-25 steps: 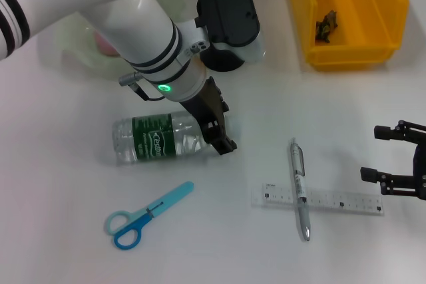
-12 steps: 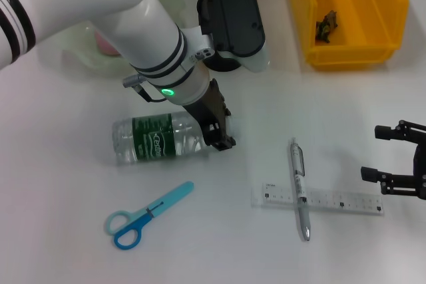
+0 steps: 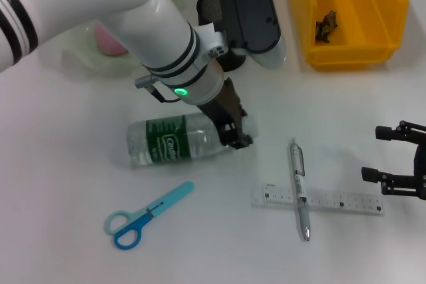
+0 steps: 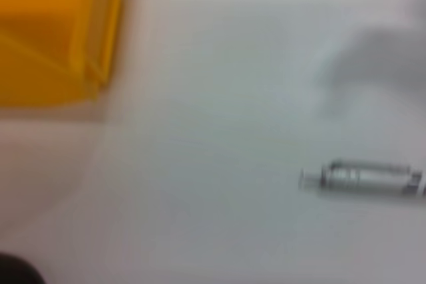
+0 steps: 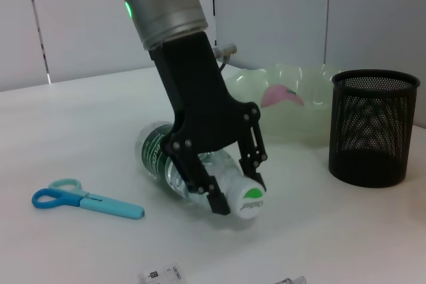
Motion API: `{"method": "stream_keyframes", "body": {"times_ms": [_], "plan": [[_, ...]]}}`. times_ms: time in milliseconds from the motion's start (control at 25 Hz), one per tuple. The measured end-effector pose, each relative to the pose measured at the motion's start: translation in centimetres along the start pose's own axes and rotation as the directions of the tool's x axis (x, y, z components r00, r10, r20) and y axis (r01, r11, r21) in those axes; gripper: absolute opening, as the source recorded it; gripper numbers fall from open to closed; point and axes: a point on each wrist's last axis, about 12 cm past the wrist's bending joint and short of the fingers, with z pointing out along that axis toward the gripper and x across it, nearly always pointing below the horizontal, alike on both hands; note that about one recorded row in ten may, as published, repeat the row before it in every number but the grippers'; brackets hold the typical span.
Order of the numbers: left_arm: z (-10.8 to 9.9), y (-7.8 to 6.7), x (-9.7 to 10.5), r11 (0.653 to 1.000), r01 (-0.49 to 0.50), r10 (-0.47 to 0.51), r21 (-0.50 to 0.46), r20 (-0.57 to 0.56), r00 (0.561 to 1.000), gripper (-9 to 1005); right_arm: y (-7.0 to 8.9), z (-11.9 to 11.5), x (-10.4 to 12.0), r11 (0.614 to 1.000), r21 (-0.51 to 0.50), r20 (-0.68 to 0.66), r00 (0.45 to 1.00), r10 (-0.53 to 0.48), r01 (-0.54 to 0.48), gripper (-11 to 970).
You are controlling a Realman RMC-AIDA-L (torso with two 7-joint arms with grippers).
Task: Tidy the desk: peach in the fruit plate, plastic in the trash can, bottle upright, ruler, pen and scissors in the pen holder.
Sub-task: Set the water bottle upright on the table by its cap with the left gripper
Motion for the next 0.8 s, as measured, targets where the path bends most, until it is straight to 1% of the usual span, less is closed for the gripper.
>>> {"method": "stream_keyframes", "body": {"times_ms": [40,200,240,280,360,400,440,520,560,600,640,680,800], "plan": [[-0.3,0.0,-0.2,1.0,0.014,-0.014,-0.005,0.026,1.0,439,0.0,0.0,0.0,1.0,0.0,0.0,1.0,0.0,0.0,824],[-0.8,0.0,-0.2,0.999,0.037,-0.036,-0.007,0.066,0.997,441,0.0,0.0,0.0,1.0,0.0,0.0,1.0,-0.001,0.001,824],[-1.1,0.1,-0.2,0.998,0.069,-0.068,0.002,0.101,0.992,442,0.0,0.0,0.0,1.0,0.002,-0.001,1.0,-0.001,0.001,824],[-1.1,0.1,-0.2,0.998,0.069,-0.068,0.002,0.101,0.992,442,0.0,0.0,0.0,1.0,0.002,-0.001,1.0,-0.001,0.001,824],[-1.6,0.3,-0.1,0.993,0.117,-0.118,0.015,0.149,0.982,443,0.0,0.1,0.1,1.0,0.005,-0.003,1.0,0.0,0.0,824],[-1.9,0.5,0.1,0.99,0.143,-0.144,0.021,0.173,0.974,444,0.0,0.1,0.1,1.0,0.007,-0.003,1.0,0.001,-0.001,824],[-2.6,0.9,0.6,0.981,0.192,-0.193,0.027,0.224,0.955,444,0.0,0.2,0.1,1.0,0.007,-0.002,1.0,0.001,-0.001,824],[-2.6,0.9,0.6,0.981,0.192,-0.193,0.027,0.224,0.955,445,0.0,0.2,0.1,1.0,0.007,-0.002,1.0,0.002,-0.002,824],[-2.9,1.0,0.9,0.977,0.211,-0.212,0.03,0.245,0.946,446,0.0,0.3,0.1,1.0,0.007,-0.001,1.0,0.002,-0.002,824],[-3.6,1.4,1.6,0.966,0.257,-0.255,0.035,0.303,0.918,446,0.0,0.3,0.1,1.0,0.008,0.001,1.0,0.002,-0.002,824],[-4.0,1.4,2.1,0.96,0.277,-0.274,0.04,0.333,0.902,447,0.0,0.3,0.0,1.0,0.01,0.004,1.0,0.002,-0.002,824],[-4.0,1.4,2.1,0.96,0.277,-0.274,0.04,0.333,0.902,447,0.0,0.3,0.0,1.0,0.01,0.004,1.0,0.002,-0.002,825],[-4.6,1.5,3.4,0.949,0.31,-0.307,0.058,0.4,0.864,449,0.1,0.3,0.0,1.0,0.009,0.008,1.0,0.004,-0.004,825]]}}
